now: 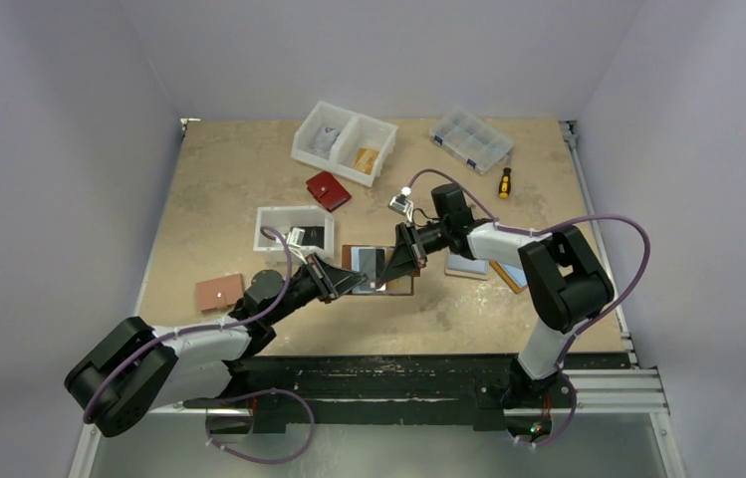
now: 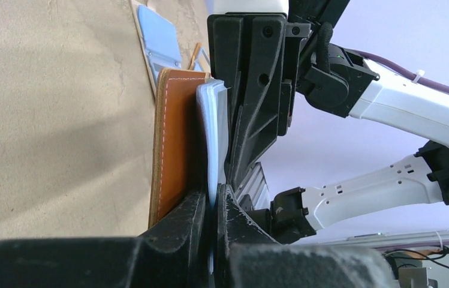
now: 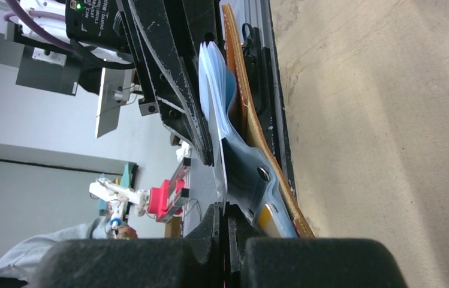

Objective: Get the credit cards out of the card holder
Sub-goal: Remove the credit card from the card holder.

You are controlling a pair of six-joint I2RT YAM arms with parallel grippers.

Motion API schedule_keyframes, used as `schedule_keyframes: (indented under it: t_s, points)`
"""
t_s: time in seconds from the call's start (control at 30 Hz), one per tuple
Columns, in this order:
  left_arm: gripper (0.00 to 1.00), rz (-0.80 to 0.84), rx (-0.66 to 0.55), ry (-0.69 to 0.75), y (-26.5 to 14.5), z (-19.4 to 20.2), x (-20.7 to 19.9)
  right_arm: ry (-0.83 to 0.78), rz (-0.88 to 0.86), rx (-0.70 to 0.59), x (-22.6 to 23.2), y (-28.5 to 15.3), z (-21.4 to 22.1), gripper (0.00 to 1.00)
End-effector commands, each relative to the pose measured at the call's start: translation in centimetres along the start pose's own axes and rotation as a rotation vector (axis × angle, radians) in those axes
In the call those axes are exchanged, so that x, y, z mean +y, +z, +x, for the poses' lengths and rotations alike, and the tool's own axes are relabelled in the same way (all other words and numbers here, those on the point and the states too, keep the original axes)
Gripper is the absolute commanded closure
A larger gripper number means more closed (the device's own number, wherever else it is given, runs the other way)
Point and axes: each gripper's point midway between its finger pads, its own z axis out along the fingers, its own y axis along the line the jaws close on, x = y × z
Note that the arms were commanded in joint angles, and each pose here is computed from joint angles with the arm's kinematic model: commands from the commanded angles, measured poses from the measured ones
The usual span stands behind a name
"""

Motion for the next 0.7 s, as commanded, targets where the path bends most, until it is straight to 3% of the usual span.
schedule_keyframes:
  t_s: [0.0,0.1,0.17,0.3,0.4,0.6,0.67]
  points:
    - [0.92,0.035,-0.024,-0.011,0.0,-0.5,-1.0,-0.005,0.002,-0.021,-0.4,-0.5,-0.3,1.00]
    - [0.80,-0.013,-0.027,-0.033,-0.3,-0.3,0.2,-0.004,0.046,-0.047,-1.6,-1.1,-0.4,1.00]
    - [0.79,-0.040,-0.028,-0.054,-0.7,0.0,1.1,-0.011,0.090,-0.053,-2.7,-1.5,-0.5,1.00]
    - [0.83,-0.106,-0.027,-0.077,-1.8,0.9,3.4,-0.021,0.201,-0.035,-5.0,-1.9,0.1,1.00]
    - [1.00,-0.172,-0.006,-0.069,-2.8,2.0,5.6,-0.013,0.291,-0.013,-7.0,-2.3,0.6,1.00]
    - [1.00,-0.235,0.042,-0.071,-4.6,3.9,8.2,-0.001,0.396,0.026,-9.3,-3.0,1.3,1.00]
    - [0.96,-0.230,0.047,-0.059,-4.7,4.0,8.1,-0.012,0.455,0.057,-10.5,-3.5,1.7,1.00]
